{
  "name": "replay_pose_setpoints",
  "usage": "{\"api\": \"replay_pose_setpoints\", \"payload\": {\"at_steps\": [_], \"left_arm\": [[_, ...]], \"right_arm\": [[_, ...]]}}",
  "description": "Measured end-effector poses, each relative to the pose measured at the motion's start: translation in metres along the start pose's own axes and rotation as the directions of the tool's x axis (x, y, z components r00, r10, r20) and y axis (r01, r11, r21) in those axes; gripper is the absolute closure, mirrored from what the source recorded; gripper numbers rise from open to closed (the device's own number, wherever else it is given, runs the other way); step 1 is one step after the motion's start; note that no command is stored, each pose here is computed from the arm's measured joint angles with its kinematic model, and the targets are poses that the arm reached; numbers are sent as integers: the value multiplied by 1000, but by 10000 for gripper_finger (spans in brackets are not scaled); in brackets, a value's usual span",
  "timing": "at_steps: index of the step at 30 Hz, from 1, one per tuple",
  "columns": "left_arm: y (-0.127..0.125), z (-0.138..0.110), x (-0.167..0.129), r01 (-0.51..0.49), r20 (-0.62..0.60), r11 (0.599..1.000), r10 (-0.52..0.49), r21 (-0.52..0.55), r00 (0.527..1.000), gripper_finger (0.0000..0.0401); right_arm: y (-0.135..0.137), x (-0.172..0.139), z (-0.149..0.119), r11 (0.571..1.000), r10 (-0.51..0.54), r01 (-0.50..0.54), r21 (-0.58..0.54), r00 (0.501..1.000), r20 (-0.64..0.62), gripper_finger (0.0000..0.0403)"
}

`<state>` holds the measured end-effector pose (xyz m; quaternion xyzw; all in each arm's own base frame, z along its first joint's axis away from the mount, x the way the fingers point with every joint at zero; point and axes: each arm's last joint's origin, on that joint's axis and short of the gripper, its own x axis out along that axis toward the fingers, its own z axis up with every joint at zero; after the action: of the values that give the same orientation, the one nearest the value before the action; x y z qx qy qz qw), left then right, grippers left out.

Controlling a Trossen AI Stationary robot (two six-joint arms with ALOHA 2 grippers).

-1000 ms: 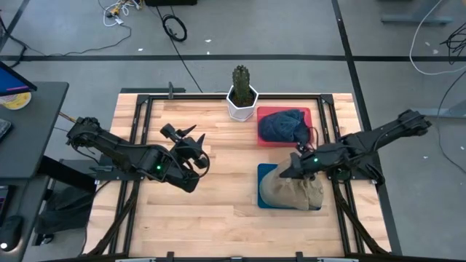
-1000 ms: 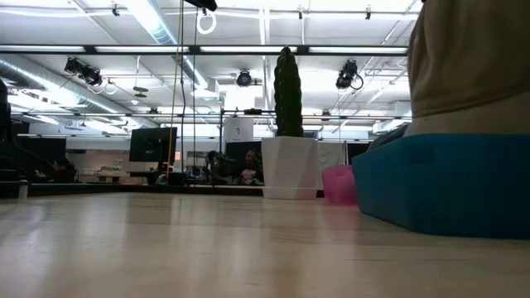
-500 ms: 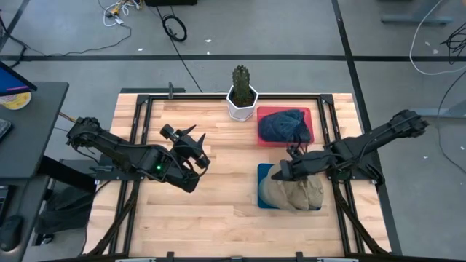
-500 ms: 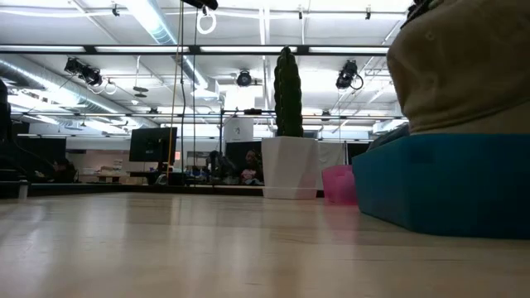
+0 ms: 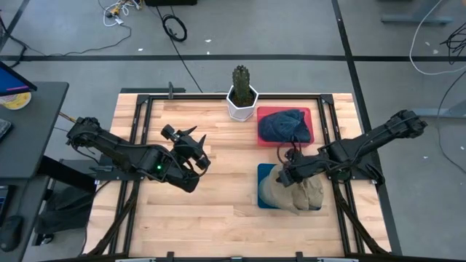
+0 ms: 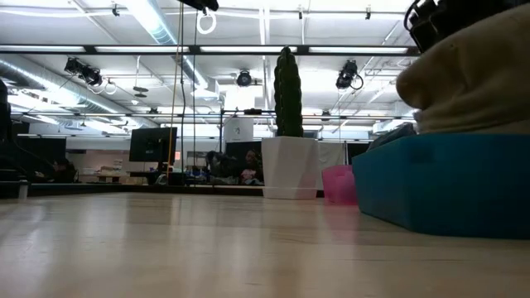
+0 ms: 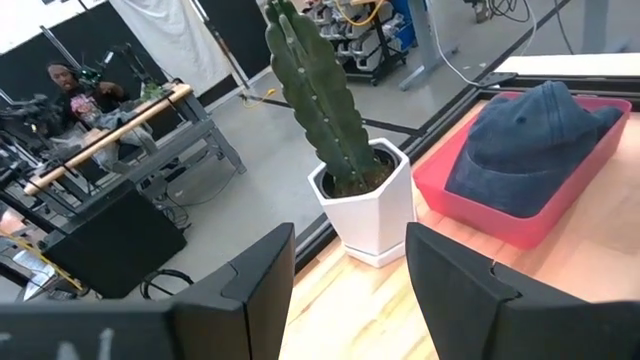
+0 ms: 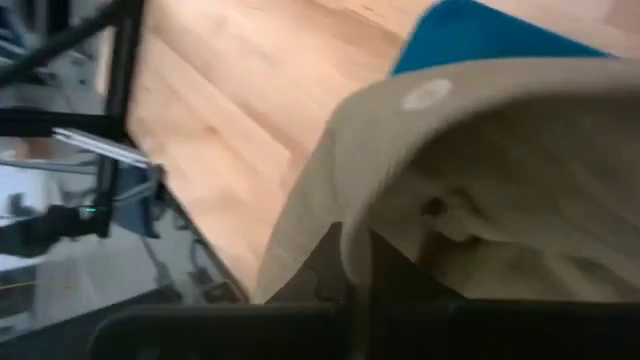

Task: Pick & Place hat
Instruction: Put the brown cap into the blue bin

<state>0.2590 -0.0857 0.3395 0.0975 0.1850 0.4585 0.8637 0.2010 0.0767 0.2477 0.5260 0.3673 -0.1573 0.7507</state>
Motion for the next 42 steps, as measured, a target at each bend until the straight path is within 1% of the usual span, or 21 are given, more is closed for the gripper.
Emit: {"api": "replay_pose_setpoints", "payload": {"at_steps": [6, 13, 19, 24, 30, 34, 42], "left_arm": [[-1, 0, 0, 11, -7, 1000, -11, -7, 1000, 206], [-1, 0, 0, 11, -7, 1000, -11, -7, 1000, 206], [-1, 0, 0, 11, -7, 1000, -11, -6, 1000, 206], [-1, 0, 0, 11, -7, 1000, -11, -6, 1000, 206], [-1, 0, 0, 11, -6, 1000, -11, -7, 1000, 206], [-1, 0, 0, 12, -5, 1000, -12, -12, 1000, 206], [0, 1, 4, -1, -9, 1000, 1, -22, 1000, 206]], "right_arm": [[-11, -1, -3, 994, -112, 111, -17, 992, -51, 403], [-26, -4, -8, 963, -270, 267, -43, 958, -99, 403], [-32, -6, -9, 946, -325, 321, -52, 937, -125, 403], [-42, 4, -12, 951, -310, 307, -41, 939, -150, 403], [-62, 25, -18, 968, -228, 242, 67, 959, -168, 401], [-70, 33, -20, 974, -177, 195, 111, 971, -159, 400], [-86, 38, -23, 959, -210, 236, 159, 964, -165, 401]]}}
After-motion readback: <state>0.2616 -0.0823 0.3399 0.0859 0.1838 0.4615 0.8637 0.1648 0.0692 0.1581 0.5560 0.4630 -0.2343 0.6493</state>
